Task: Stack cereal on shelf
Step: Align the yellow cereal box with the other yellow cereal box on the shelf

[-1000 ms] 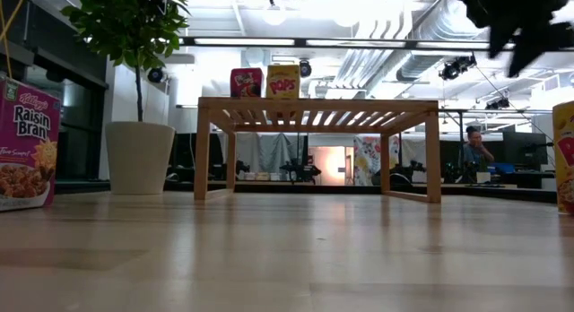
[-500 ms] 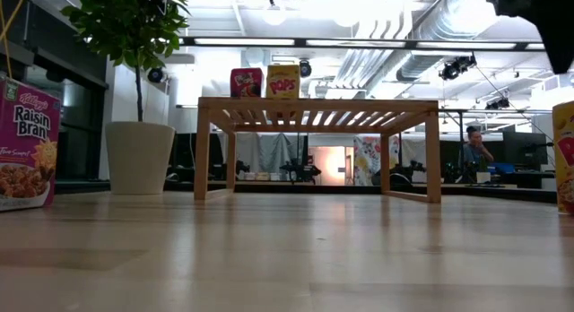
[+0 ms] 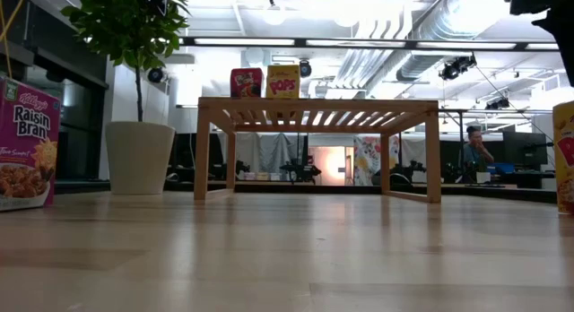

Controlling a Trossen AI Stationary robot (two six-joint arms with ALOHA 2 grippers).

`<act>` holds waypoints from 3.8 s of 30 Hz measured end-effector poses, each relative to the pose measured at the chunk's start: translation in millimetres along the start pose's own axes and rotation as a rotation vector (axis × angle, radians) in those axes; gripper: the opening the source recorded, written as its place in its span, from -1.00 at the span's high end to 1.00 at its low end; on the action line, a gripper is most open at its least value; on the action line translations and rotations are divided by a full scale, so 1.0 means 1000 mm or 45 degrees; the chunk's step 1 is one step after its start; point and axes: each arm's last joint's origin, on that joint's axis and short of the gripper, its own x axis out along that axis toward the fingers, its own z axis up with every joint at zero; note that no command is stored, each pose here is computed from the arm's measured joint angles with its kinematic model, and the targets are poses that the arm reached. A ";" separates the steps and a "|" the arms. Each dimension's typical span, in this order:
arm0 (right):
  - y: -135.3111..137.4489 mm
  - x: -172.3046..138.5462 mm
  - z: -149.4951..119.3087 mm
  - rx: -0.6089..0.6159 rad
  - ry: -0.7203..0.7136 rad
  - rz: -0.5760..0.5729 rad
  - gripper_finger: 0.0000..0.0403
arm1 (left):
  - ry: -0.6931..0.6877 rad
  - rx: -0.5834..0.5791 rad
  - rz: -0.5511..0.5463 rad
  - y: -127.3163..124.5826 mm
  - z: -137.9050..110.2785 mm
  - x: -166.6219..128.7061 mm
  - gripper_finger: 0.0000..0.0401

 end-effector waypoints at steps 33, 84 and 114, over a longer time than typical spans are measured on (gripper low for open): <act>0.006 0.048 -0.013 0.148 -0.073 0.038 0.15 | 0.002 -0.019 0.000 0.000 0.000 0.000 -0.09; 0.128 -0.047 0.347 -1.578 -0.781 0.522 0.41 | 0.000 -0.023 0.000 0.000 0.000 0.000 -0.09; 0.142 -0.037 0.353 -1.625 -0.854 0.486 0.35 | 0.001 -0.023 0.001 0.000 0.000 0.000 -0.09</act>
